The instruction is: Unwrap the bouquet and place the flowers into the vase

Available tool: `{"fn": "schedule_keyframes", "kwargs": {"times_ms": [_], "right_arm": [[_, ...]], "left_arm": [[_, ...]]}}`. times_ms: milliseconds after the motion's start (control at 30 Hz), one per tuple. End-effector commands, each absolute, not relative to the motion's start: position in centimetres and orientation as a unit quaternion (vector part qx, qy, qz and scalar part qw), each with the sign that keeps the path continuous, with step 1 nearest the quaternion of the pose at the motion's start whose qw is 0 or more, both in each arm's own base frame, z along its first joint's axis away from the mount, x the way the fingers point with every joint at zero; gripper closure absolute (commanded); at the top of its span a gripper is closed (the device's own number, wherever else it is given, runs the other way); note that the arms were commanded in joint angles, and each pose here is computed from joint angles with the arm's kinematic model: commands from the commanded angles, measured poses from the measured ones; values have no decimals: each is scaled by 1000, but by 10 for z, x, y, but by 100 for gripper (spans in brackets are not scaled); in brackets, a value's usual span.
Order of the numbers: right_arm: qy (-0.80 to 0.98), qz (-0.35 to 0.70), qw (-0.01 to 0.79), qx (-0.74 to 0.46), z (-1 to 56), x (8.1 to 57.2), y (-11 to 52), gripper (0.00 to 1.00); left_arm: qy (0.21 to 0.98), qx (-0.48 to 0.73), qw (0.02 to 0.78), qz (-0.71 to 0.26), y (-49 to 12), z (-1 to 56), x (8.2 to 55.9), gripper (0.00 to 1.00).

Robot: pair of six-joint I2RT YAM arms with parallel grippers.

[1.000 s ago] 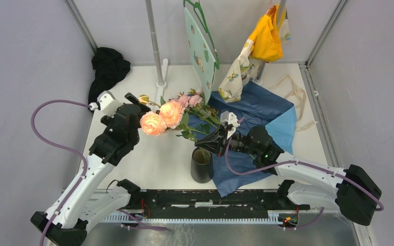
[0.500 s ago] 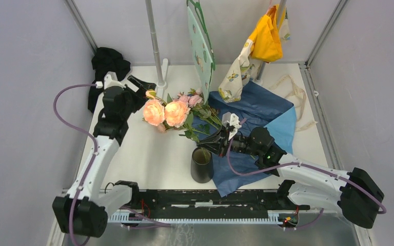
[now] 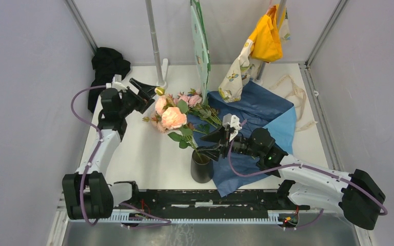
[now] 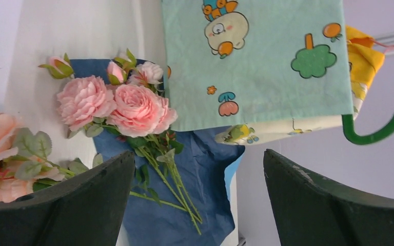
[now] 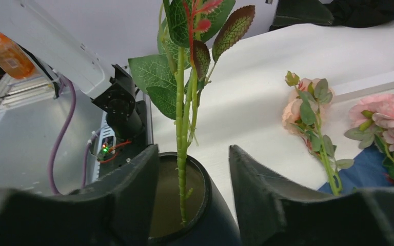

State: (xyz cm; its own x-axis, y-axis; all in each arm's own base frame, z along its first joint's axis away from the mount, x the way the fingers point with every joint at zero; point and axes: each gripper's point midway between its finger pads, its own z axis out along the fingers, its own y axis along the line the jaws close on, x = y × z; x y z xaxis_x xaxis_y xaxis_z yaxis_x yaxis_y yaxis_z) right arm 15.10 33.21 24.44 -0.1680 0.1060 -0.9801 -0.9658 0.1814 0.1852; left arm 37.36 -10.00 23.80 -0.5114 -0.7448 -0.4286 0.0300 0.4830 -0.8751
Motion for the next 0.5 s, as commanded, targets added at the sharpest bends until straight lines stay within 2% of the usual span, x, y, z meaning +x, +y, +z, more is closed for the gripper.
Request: {"fn": "schedule_keyframes", "kwargs": {"times_ms": [0,233,467], "right_arm": [[540,515,551,-374,268,152,329,37],[521,512,577,-366,295,151,320,15],[507,487,628,-334,329,156,299,11]], "left_arm": [[752,-192,441,-450,-106,257,357,0],[790,-212,393,-420,-105,210,339,0],[833,-223,348,-368,-107,162,328,0]]}}
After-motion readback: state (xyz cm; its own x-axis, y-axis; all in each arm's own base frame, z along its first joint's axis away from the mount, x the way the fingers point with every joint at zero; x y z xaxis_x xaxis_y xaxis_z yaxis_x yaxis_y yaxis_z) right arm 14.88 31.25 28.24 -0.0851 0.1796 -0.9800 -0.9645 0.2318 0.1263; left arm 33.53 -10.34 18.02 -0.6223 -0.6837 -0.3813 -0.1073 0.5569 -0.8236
